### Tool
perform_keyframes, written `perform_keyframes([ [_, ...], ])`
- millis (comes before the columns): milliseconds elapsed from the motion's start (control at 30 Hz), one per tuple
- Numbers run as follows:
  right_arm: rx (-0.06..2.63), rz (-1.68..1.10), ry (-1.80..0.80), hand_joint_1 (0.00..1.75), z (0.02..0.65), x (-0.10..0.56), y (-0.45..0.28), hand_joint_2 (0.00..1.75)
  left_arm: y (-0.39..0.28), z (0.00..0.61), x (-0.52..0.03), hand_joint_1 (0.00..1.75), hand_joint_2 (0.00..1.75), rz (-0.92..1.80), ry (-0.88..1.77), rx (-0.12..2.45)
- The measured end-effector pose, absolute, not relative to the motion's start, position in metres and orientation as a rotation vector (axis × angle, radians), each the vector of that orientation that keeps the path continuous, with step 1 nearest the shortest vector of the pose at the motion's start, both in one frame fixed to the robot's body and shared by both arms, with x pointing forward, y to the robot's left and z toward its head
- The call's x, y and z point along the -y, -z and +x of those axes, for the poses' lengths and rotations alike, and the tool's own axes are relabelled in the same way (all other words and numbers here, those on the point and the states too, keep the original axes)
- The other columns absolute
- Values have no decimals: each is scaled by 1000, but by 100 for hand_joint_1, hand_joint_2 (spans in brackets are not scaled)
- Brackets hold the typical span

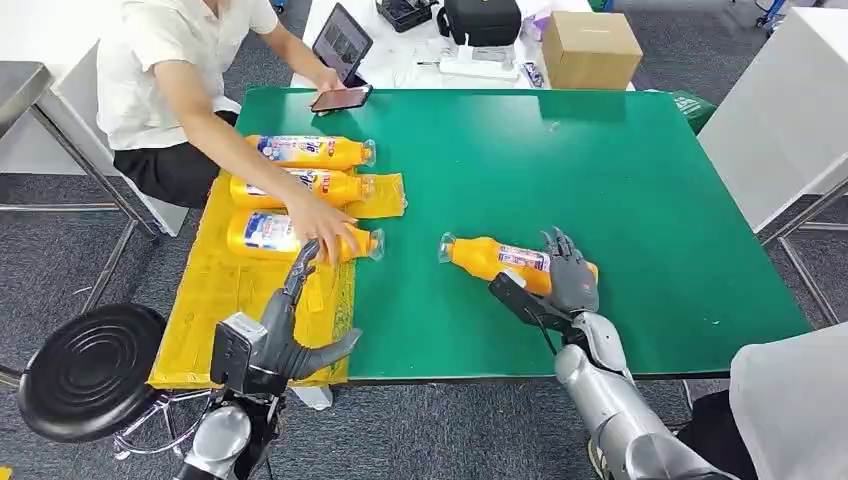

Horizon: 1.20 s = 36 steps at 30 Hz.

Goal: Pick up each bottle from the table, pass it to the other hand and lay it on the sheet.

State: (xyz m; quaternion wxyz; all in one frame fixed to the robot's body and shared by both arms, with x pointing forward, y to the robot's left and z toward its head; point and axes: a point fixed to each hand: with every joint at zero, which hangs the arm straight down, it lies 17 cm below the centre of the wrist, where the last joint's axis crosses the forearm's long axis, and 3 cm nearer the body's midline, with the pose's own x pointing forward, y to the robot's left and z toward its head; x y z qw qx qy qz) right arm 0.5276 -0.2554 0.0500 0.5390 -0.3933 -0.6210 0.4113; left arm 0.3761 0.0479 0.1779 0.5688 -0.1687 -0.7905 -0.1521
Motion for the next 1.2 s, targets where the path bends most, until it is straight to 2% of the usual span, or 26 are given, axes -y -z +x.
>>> perform_keyframes([
  [433, 1413, -971, -1010, 0, 506, 291, -30, 175, -177, 370, -49, 0, 175, -393, 358, 1845],
  [700, 1246, -1073, -1051, 0, 507, 328, -22, 175, -176, 367, -43, 0, 175, -445, 376, 1810],
  [900, 1234, -1127, -1055, 0, 510, 335, -27, 175, -176, 360, -35, 0, 175, -577, 345, 1756],
  [1200, 1290, -1098, -1044, 0, 511, 333, -27, 175, -178, 362, -38, 0, 175, -580, 316, 1755],
])
